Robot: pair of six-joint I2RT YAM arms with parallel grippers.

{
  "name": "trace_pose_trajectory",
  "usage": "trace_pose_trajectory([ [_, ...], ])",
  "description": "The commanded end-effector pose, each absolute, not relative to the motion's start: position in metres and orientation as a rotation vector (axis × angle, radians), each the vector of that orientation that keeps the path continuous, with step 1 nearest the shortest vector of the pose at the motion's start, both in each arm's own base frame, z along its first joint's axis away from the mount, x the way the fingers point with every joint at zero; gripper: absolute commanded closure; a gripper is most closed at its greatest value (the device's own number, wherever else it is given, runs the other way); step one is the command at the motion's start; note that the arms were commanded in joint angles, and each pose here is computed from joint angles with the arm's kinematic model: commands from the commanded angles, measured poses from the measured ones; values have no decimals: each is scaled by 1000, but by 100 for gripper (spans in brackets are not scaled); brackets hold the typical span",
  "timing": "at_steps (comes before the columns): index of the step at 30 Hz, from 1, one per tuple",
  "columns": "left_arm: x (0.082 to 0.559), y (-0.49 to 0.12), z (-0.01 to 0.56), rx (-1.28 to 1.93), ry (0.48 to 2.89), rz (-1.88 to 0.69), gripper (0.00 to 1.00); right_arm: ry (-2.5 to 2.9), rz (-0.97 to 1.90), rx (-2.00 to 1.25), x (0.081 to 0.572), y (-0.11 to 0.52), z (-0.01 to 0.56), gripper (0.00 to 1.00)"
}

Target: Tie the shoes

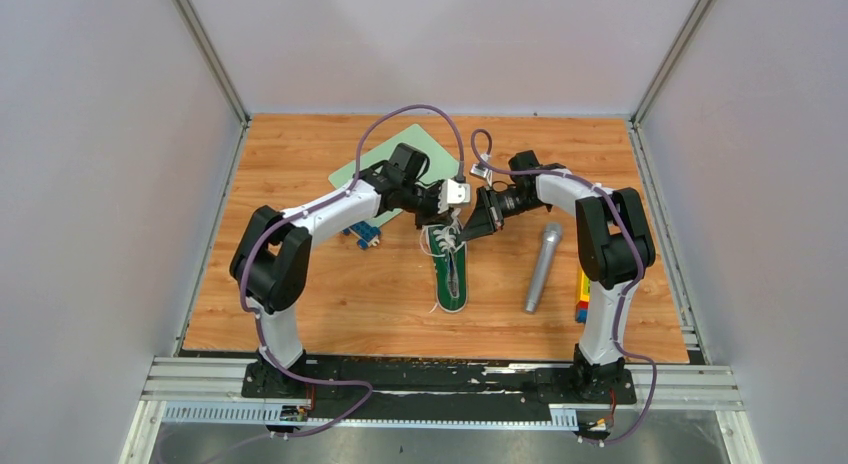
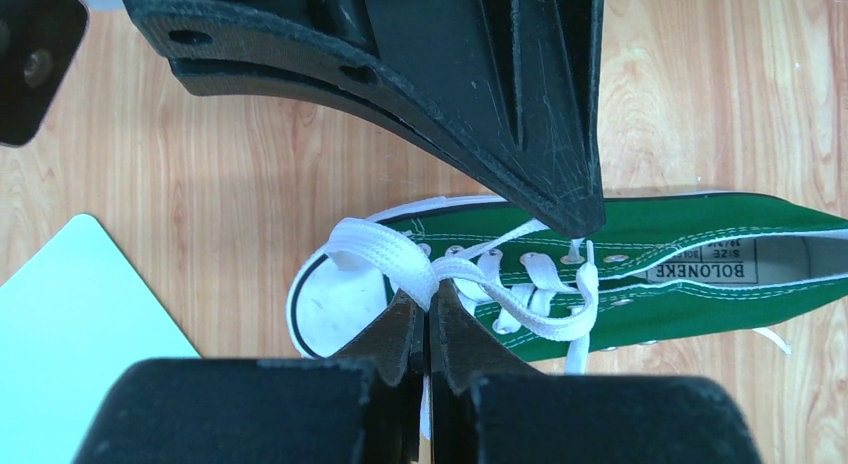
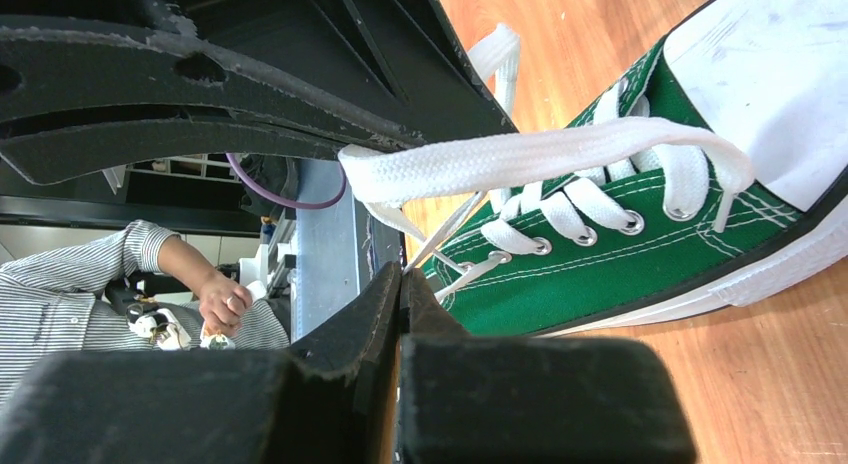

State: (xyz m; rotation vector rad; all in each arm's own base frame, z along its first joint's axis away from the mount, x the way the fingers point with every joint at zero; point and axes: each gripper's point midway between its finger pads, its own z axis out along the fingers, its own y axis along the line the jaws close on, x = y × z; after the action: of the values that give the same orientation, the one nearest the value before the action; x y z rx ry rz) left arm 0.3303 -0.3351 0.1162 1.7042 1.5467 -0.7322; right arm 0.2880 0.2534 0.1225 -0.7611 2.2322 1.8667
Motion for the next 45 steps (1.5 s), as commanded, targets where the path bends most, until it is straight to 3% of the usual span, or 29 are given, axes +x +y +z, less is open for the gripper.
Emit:
trace_pose_trajectory([
  [1, 375, -325, 126, 1711, 1495, -501, 100, 2164, 1949, -759, 279, 254, 148, 98],
  [17, 408, -319, 130, 1749, 1417, -291, 100, 2145, 2019, -724, 275, 254, 152, 97],
  [30, 374, -320, 133, 1999, 1315, -507, 100, 2179, 2002, -707, 277, 252, 143, 97],
  [38, 386, -311, 135, 2039, 1299, -335, 100, 2153, 2052, -691, 280, 253, 150, 97],
  [45, 412, -316, 150, 1874, 1327, -143, 100, 2118, 2158, -643, 277, 255, 160, 95],
])
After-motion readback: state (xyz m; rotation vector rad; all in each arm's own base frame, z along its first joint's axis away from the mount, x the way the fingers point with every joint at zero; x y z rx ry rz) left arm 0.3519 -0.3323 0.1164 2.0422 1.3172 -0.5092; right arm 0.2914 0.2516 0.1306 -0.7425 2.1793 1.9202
